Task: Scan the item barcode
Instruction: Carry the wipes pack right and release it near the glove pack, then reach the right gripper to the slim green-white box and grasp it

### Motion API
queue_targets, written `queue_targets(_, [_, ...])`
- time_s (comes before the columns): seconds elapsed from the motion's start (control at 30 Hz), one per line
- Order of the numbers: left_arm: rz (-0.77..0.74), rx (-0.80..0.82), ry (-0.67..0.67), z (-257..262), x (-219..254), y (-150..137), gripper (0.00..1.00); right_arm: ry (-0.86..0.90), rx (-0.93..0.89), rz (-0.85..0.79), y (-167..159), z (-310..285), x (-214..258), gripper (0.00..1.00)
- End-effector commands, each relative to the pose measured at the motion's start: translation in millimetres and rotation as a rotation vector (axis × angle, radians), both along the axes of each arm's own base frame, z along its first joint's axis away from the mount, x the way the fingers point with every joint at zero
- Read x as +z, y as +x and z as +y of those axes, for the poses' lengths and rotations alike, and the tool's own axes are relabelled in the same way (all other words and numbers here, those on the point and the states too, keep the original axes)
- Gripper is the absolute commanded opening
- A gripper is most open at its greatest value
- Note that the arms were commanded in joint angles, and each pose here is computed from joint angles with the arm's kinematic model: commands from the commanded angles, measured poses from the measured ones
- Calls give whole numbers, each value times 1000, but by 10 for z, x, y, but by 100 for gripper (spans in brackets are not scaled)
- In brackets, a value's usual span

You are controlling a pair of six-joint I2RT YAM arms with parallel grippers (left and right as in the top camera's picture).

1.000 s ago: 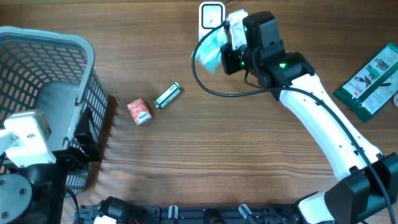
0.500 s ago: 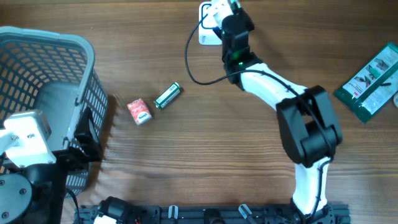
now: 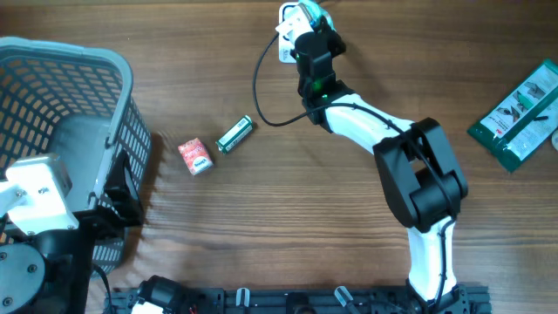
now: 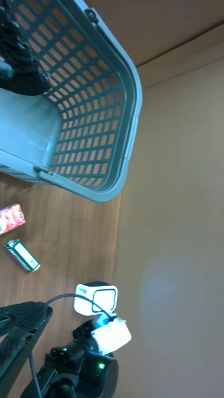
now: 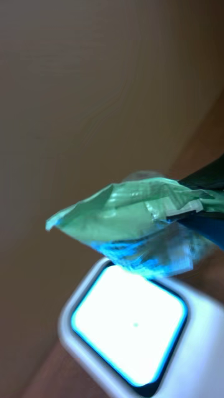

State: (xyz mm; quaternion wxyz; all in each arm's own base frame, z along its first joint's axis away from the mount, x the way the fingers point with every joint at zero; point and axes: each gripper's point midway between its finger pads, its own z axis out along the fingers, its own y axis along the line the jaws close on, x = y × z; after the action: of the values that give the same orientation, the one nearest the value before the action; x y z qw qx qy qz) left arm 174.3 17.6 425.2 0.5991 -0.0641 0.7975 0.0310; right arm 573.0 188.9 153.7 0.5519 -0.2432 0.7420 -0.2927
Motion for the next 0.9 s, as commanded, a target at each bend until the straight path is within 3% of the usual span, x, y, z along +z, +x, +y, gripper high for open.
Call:
queue_targets(0.0, [-10, 11, -10, 19, 24, -12, 100, 77, -168, -40, -134, -479, 611, 4])
queue_targets(0.07, [-10, 11, -10, 19, 24, -12, 100, 92, -314, 29, -219, -1046, 563, 4])
queue_targets(0.2, [-10, 11, -10, 19, 24, -12, 100, 185, -597, 278, -431, -2525, -181, 4])
queue_targets(0.33, [-10, 11, -11, 19, 24, -12, 100, 333, -778, 369, -670, -3740, -794, 4])
queue_targets(0.37, [-10, 11, -11, 19, 24, -12, 100, 345, -813, 364, -730, -3933, -835, 11])
queue_targets(0.4, [-10, 11, -10, 19, 24, -12, 100, 374, -856, 336, -782, -4106, -827, 52])
queue_targets(0.43, [-10, 11, -10, 19, 24, -12, 100, 427, -891, 288, -793, -4207, -757, 83])
queue_targets(0.47, [-10, 11, -11, 19, 24, -12, 100, 489, -848, 284, -727, -4148, -668, 100])
queue_targets(0.57, [-10, 11, -10, 19, 24, -12, 100, 797, -527, 340, -469, -3380, -233, 100])
queue_targets(0.67, [-10, 11, -10, 19, 24, -12, 100, 1186, -205, 515, -579, -2137, 199, 100])
queue_targets(0.7, [-10, 11, -10, 19, 24, -12, 100, 1313, -190, 650, -751, -1628, 189, 100])
queue_targets(0.77, [-10, 11, -10, 19, 24, -12, 100, 1419, -310, 799, -988, -1183, 11, 100])
queue_targets(0.87, [-10, 11, -10, 19, 24, -12, 100, 1475, -444, 1004, -1425, -421, -233, 100])
